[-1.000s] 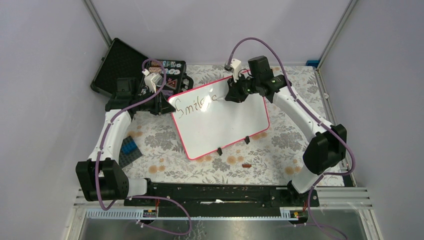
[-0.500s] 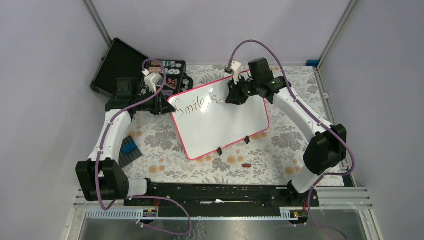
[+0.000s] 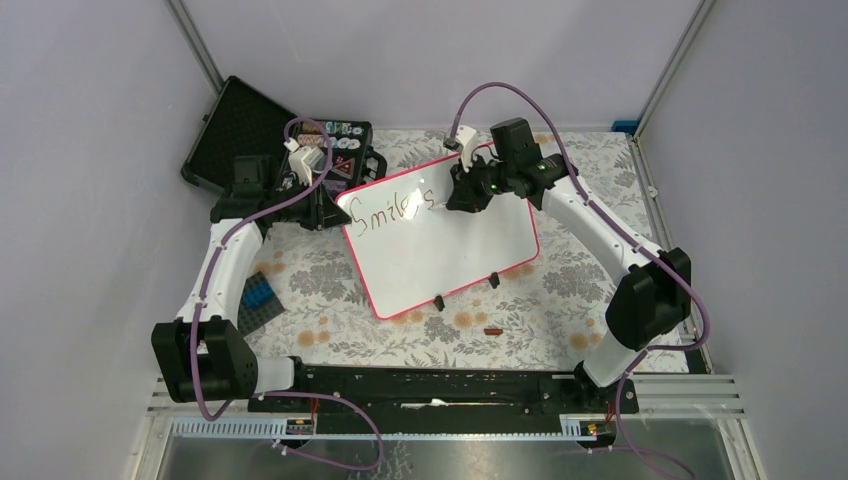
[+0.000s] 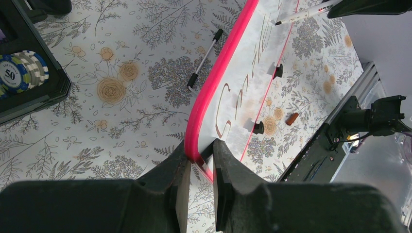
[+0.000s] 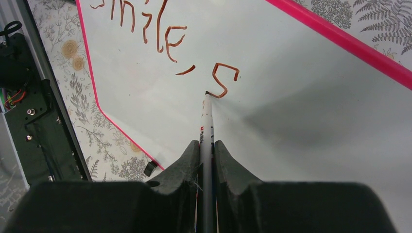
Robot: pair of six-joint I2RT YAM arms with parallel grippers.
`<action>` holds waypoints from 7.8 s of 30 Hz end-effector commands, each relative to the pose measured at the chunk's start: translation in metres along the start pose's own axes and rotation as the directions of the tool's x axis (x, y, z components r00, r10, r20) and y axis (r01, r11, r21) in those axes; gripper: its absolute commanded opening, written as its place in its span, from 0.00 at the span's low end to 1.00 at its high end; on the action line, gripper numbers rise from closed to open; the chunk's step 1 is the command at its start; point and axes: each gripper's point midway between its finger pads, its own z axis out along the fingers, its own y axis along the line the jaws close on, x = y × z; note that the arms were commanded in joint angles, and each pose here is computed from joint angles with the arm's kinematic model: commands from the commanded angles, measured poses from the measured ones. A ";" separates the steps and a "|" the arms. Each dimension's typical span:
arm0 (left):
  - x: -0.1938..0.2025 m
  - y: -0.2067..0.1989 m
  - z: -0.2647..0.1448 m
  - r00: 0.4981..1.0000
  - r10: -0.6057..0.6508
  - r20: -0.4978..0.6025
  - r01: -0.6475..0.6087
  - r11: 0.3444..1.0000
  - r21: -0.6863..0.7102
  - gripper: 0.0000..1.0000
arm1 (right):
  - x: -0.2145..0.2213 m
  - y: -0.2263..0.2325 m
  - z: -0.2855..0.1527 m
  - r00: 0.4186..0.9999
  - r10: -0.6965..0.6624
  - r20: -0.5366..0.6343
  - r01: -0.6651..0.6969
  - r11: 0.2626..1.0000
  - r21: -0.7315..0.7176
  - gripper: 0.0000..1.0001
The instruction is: Write a sentence on the whiteboard
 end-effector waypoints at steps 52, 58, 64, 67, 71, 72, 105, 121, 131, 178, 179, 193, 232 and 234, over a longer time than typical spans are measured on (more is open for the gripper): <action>-0.016 0.003 -0.003 0.991 0.128 0.047 -0.126 0.991 -0.047 0.00 | -0.042 -0.020 -0.029 0.994 -0.036 0.102 0.031 0.998 0.047 0.00; -0.017 0.003 -0.003 0.990 0.130 0.049 -0.127 0.991 -0.048 0.00 | -0.041 -0.020 -0.024 0.995 -0.035 0.095 0.031 0.998 0.045 0.00; -0.016 0.003 -0.002 0.991 0.129 0.047 -0.126 0.991 -0.045 0.00 | -0.040 -0.025 -0.022 0.996 -0.033 0.088 0.028 0.998 0.057 0.00; -0.017 0.003 -0.002 0.991 0.128 0.047 -0.126 0.991 -0.046 0.00 | -0.039 -0.028 -0.021 0.996 -0.034 0.082 0.028 0.997 0.070 0.00; -0.017 0.003 -0.002 0.990 0.129 0.048 -0.127 0.991 -0.046 0.00 | -0.038 -0.032 -0.021 0.996 -0.037 0.076 0.031 0.995 0.090 0.00; -0.017 0.003 -0.002 0.991 0.128 0.047 -0.126 0.991 -0.047 0.00 | -0.039 -0.033 -0.022 0.996 -0.040 0.076 0.033 0.995 0.095 0.00; -0.017 0.003 -0.002 0.990 0.129 0.048 -0.127 0.991 -0.044 0.00 | -0.009 -0.019 -0.024 0.999 -0.018 0.029 0.016 0.998 0.065 0.00; -0.017 0.003 -0.002 0.991 0.126 0.048 -0.124 0.991 -0.042 0.00 | -0.010 0.014 -0.019 0.999 -0.035 0.041 0.035 0.999 -0.011 0.00; -0.018 0.002 -0.003 0.990 0.132 0.051 -0.130 0.991 -0.043 0.00 | -0.043 -0.004 -0.044 0.992 -0.039 0.124 0.034 0.998 0.044 0.00; -0.016 0.002 -0.003 0.990 0.129 0.049 -0.127 0.991 -0.048 0.00 | -0.032 -0.046 -0.036 0.997 -0.010 0.080 -0.003 0.987 0.162 0.00; -0.016 0.002 -0.003 0.991 0.128 0.049 -0.126 0.991 -0.048 0.00 | -0.030 -0.046 -0.035 0.997 -0.009 0.077 -0.004 0.987 0.161 0.00; -0.017 0.003 -0.003 0.991 0.127 0.049 -0.125 0.991 -0.048 0.00 | -0.015 -0.040 -0.037 0.998 -0.007 0.055 -0.001 0.988 0.152 0.00; -0.017 0.003 -0.003 0.990 0.129 0.049 -0.127 0.991 -0.050 0.00 | -0.037 -0.016 -0.035 0.995 -0.035 0.094 0.027 0.996 0.085 0.00; -0.017 0.003 -0.003 0.990 0.129 0.048 -0.127 0.991 -0.051 0.00 | -0.040 -0.010 -0.041 0.994 -0.043 0.103 0.035 0.997 0.074 0.00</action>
